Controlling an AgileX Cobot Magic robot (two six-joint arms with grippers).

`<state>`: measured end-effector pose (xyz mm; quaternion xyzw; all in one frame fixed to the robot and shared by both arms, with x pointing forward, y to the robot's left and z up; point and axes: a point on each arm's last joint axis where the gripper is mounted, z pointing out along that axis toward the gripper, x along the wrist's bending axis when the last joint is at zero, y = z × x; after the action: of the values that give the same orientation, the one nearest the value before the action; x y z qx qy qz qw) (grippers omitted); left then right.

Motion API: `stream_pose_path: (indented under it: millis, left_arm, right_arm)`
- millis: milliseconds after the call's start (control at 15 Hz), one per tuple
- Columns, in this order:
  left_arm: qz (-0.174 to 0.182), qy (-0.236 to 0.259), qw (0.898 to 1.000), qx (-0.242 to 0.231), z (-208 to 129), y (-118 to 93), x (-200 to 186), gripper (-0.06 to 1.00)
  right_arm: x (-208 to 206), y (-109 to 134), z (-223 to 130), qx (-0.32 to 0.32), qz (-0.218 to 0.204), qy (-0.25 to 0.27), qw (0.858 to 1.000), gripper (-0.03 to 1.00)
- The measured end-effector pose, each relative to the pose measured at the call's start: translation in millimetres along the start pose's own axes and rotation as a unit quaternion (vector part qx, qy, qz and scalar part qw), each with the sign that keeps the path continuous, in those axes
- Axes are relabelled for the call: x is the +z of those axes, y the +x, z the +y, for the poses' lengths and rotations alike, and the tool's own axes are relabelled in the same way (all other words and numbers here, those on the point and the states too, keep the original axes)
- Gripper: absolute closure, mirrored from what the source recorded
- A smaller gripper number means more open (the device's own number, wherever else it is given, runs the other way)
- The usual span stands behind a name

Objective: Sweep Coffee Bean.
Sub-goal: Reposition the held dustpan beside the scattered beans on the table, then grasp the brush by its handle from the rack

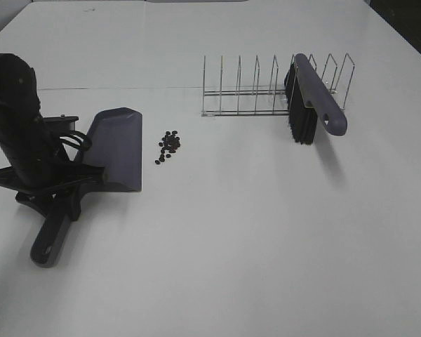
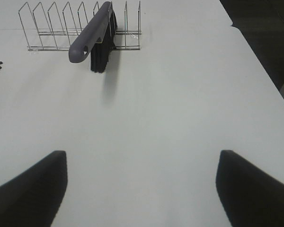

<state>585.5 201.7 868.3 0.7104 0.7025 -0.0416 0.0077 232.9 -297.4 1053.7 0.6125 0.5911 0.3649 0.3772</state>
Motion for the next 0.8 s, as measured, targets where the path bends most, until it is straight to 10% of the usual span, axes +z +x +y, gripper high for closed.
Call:
stream_pose_path:
  millis: [800]
  left_arm:
    - [0.004,-0.037,0.999,0.009,-7.6,0.7,-44.9,0.60]
  right_arm:
    - [15.3,0.8,24.8,-0.017,0.005,-0.009,1.000,0.21]
